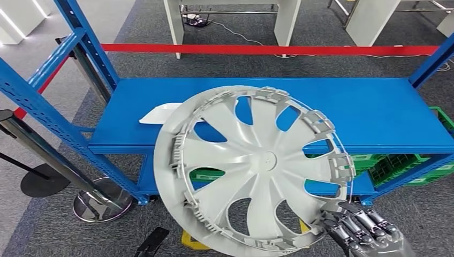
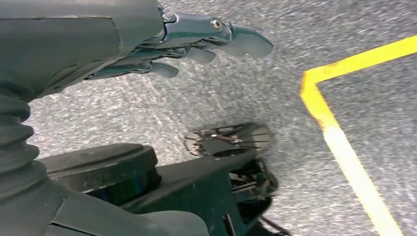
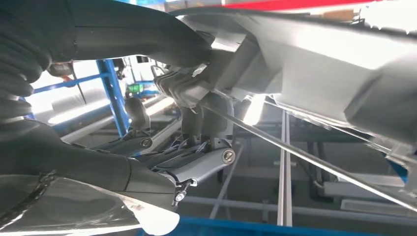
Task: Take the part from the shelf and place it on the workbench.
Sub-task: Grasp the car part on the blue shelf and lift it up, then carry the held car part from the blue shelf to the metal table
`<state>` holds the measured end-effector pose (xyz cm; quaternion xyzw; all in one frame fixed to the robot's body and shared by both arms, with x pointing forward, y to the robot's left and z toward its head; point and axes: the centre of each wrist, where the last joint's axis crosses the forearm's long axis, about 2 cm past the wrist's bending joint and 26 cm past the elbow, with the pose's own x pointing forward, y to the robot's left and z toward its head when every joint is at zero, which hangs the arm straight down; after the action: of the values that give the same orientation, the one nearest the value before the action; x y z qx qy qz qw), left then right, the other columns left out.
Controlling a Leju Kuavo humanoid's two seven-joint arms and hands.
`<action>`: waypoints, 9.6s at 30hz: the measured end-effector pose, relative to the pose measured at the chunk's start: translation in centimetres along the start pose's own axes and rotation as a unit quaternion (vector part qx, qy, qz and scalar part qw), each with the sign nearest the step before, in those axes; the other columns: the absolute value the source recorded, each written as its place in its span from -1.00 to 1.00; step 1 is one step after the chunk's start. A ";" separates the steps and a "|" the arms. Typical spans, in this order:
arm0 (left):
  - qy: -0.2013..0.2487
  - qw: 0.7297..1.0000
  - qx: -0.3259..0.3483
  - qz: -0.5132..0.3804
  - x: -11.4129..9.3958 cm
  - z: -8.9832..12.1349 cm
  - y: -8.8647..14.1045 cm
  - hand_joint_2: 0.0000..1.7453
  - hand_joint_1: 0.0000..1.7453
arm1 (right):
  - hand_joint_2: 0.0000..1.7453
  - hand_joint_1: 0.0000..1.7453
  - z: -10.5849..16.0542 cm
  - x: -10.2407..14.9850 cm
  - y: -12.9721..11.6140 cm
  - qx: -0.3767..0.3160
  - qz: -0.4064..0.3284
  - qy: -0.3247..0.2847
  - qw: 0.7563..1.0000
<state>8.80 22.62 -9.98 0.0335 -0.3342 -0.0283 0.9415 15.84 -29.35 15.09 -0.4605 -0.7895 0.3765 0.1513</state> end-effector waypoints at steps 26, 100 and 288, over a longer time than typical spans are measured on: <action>0.002 1.000 0.018 0.002 0.4 -0.3 0.6 1.00 -1.00 | 1.00 1.00 2.5 0.9 0.0 0.037 -0.019 0.042 0.998; 0.104 0.990 0.084 0.036 -2.5 1.2 0.8 1.00 -1.00 | 1.00 1.00 1.6 0.2 -1.2 0.060 0.095 0.086 0.990; 0.088 0.949 0.218 0.212 -3.5 1.2 4.7 1.00 -1.00 | 1.00 1.00 -4.4 -1.2 2.3 -0.015 0.049 0.038 0.998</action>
<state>5.49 27.54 -10.86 0.1690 -0.2479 0.2488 0.9209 20.45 -27.67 16.43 -0.5147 -0.7652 0.3539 0.1559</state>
